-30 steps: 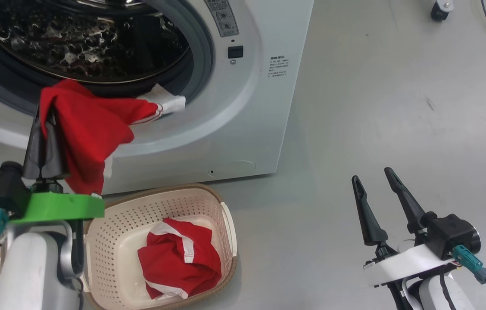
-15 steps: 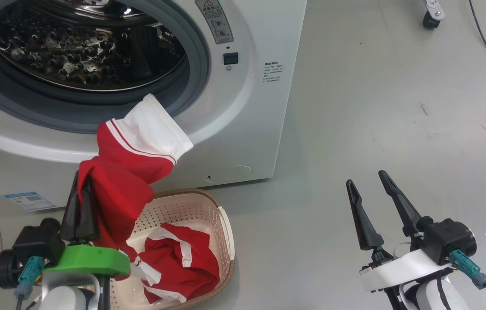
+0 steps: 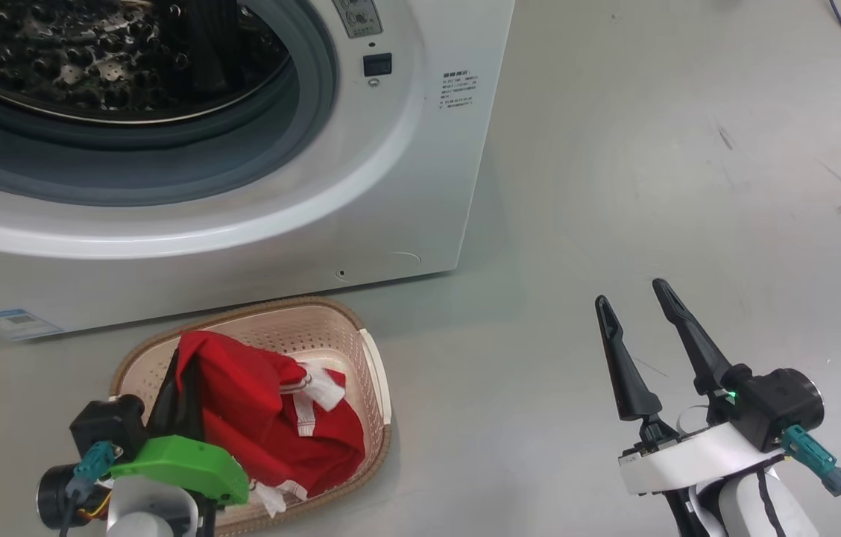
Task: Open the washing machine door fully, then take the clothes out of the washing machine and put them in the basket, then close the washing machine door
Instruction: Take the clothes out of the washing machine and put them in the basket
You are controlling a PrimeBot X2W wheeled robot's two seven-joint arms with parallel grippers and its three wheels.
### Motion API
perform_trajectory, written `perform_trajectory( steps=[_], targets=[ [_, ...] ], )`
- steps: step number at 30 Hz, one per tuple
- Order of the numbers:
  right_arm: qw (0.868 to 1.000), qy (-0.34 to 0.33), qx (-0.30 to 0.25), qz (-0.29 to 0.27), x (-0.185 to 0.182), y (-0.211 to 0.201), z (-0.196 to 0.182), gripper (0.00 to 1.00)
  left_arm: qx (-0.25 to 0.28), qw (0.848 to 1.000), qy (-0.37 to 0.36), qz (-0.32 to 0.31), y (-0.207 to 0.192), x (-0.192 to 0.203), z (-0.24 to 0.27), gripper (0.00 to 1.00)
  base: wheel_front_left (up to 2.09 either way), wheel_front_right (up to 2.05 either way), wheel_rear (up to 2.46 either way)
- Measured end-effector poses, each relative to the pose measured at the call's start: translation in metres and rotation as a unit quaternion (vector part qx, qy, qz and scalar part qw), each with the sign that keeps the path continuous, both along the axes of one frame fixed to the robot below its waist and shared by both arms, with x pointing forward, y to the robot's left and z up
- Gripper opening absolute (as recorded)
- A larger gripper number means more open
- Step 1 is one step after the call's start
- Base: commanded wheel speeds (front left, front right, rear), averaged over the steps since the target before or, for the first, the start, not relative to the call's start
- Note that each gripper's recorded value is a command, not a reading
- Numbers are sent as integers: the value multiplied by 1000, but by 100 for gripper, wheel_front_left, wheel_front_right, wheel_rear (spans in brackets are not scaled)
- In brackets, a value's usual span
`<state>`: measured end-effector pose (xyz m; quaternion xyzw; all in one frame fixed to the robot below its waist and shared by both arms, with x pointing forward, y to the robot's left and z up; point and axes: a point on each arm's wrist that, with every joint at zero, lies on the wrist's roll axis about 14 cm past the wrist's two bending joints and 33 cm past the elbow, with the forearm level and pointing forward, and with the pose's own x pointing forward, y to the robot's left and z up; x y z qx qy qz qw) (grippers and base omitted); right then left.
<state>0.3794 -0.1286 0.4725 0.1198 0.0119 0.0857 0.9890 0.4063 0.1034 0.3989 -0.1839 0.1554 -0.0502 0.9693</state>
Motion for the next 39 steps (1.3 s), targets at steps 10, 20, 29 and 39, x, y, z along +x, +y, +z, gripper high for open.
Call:
perform_trajectory(
  steps=[10, 20, 29, 39],
  targets=[
    [1000, 15, 7, -15, 18, -9, -14, 100, -5, 998, 38, -41, -26, 37, -32, 0, 0, 0, 0],
    [999, 37, 5, -28, 39, -20, -36, 100, 6, 991, 124, -53, -34, 54, -99, 0, 0, 0, 0],
    [998, 54, 2, -37, 63, -29, -62, 100, 22, 960, 269, -82, -42, 28, -187, 0, 0, 0, 0],
    [996, 79, -7, -44, 67, -36, -84, 100, 20, 922, 377, -83, -41, -9, -238, 0, 0, 0, 0]
  ],
)
